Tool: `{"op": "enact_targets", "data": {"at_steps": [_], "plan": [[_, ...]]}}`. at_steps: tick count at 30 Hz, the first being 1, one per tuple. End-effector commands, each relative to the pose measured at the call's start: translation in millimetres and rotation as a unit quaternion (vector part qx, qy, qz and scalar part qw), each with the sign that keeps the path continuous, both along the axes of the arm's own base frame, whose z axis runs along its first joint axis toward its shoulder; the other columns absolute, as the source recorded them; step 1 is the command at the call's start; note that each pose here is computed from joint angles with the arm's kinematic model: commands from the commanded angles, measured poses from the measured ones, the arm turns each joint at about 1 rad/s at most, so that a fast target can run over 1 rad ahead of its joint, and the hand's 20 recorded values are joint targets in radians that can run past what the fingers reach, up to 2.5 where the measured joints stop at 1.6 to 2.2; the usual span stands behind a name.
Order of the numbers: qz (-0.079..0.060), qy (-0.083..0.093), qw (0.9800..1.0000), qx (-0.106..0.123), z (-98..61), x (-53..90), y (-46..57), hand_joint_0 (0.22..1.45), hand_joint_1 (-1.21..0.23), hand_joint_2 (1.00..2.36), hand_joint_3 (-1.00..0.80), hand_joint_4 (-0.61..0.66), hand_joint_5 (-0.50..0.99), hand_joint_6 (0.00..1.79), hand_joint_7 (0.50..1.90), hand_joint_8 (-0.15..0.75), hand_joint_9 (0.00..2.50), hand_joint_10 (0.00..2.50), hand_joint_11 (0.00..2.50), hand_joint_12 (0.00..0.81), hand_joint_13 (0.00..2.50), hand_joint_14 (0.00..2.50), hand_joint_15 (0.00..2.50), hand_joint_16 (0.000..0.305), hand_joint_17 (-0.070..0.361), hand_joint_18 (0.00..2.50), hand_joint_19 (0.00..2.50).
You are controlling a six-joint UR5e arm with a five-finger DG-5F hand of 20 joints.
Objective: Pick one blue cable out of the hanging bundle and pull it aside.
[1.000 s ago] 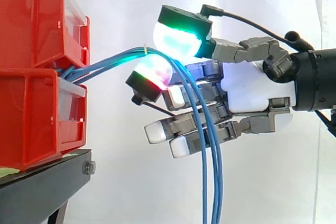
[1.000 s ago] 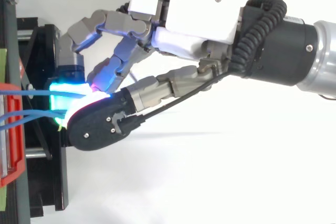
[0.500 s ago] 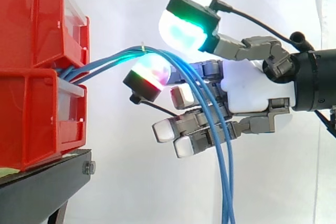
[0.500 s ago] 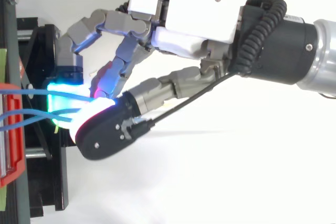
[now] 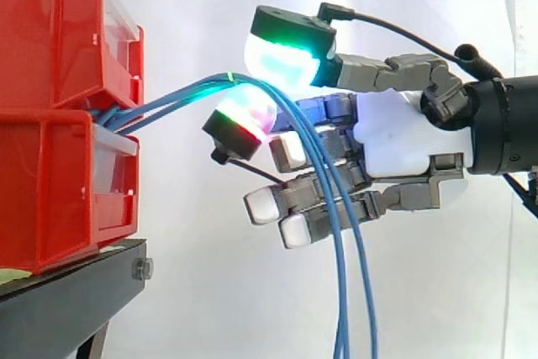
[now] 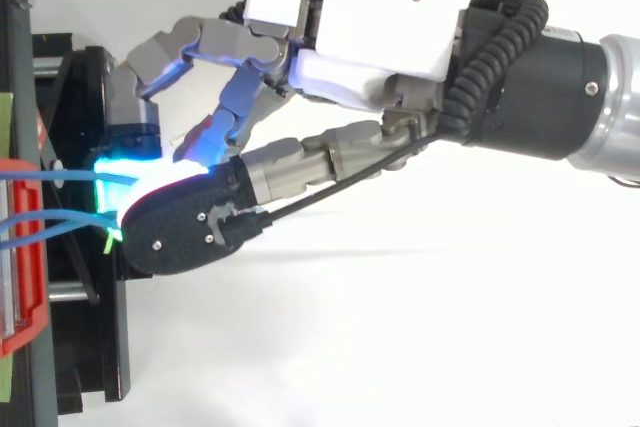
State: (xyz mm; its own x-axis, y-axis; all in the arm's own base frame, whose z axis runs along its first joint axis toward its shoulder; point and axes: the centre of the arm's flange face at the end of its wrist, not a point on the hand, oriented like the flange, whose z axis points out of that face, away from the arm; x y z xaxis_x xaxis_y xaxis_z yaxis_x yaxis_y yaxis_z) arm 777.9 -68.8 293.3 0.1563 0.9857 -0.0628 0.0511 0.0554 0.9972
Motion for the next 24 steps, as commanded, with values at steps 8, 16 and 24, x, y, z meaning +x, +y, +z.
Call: {"op": "enact_targets", "data": {"at_steps": [8,16,24], "plan": [[0.001,0.006,0.9998,-0.018,8.3,-3.6,-1.0,0.75,-0.95,1.00,-0.50,-0.22,-0.09,0.95,1.10,0.216,1.15,0.02,0.64,0.267,0.83,0.02,0.44,0.039,0.089,0.80,0.40],[0.000,0.007,0.9998,-0.018,7.4,-4.1,-2.2,0.47,-0.88,1.00,-0.50,-0.04,-0.06,0.91,0.85,0.238,1.17,0.02,0.60,0.299,0.85,0.02,0.45,0.045,0.102,0.83,0.42],[0.002,0.007,0.9998,-0.018,7.4,-4.3,-5.1,0.54,-0.40,1.00,-0.50,0.01,-0.08,0.82,0.89,0.247,1.13,0.02,0.57,0.305,0.79,0.02,0.49,0.045,0.102,0.72,0.54]]}}
